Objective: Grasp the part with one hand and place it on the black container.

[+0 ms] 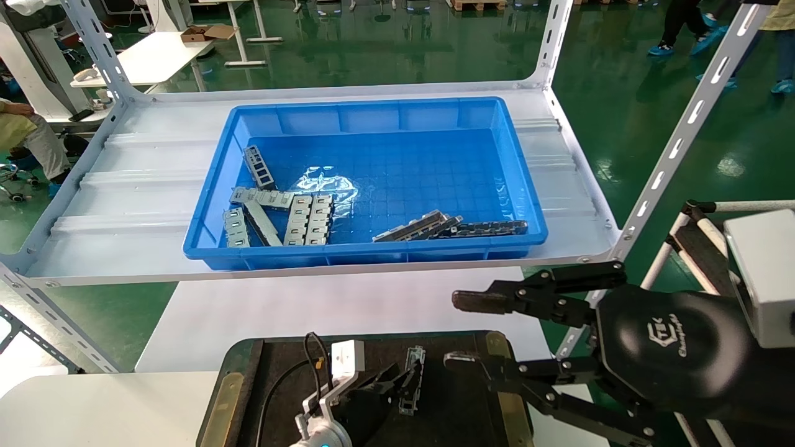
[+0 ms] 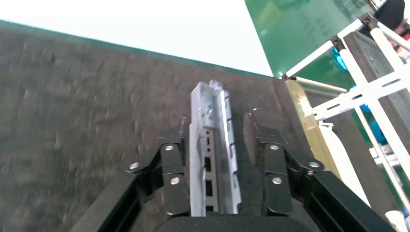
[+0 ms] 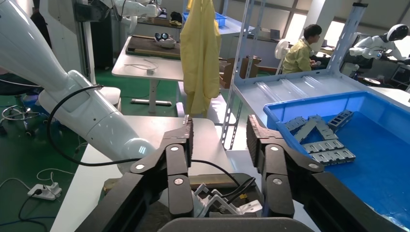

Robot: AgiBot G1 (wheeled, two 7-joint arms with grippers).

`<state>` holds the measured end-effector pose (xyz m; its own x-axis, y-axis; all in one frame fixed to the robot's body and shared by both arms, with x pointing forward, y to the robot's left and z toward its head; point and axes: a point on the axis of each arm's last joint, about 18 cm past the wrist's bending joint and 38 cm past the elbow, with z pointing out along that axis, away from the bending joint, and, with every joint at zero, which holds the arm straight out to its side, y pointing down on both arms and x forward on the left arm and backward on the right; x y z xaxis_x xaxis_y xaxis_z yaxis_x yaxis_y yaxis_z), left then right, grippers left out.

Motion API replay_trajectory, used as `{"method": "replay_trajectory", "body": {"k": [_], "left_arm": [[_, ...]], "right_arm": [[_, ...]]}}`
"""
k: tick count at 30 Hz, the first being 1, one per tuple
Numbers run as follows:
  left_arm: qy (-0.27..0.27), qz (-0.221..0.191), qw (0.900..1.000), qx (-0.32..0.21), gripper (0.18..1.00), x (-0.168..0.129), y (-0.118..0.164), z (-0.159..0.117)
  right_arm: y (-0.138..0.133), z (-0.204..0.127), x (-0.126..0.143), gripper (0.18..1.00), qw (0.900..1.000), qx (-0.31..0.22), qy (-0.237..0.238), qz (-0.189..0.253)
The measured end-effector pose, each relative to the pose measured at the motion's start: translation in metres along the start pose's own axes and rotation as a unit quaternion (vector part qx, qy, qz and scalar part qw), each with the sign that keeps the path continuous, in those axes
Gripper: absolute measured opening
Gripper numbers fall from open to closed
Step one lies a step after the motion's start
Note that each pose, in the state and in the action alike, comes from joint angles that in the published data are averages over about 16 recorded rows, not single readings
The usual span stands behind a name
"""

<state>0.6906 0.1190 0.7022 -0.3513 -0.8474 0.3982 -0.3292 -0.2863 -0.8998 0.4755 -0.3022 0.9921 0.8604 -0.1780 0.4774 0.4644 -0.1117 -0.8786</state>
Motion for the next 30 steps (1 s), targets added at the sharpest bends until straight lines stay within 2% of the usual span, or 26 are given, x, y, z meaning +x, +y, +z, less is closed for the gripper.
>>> {"method": "replay_trajectory", "body": {"k": [7, 15, 24, 30], "left_arm": [[0.037, 0.054, 0.9978, -0.003, 0.556, 0.003, -0.019, -0.014], [0.087, 0.117, 0.9891, -0.02, 0.749, -0.001, -0.036, -0.042], [0.144, 0.171, 0.9734, -0.048, 0.897, -0.016, -0.046, -0.084], [0.187, 0.209, 0.9578, -0.062, 0.96, -0.028, -0.055, -0.113]], "right_arm": [[0.0, 0.0, 0.0, 0.517, 1.0, 0.0, 0.0, 0.0], [0.0, 0.0, 0.0, 0.706, 1.0, 0.0, 0.0, 0.0], [0.0, 0.0, 0.0, 0.885, 1.0, 0.0, 0.0, 0.0], [0.0, 0.0, 0.0, 0.952, 1.0, 0.0, 0.0, 0.0]]}}
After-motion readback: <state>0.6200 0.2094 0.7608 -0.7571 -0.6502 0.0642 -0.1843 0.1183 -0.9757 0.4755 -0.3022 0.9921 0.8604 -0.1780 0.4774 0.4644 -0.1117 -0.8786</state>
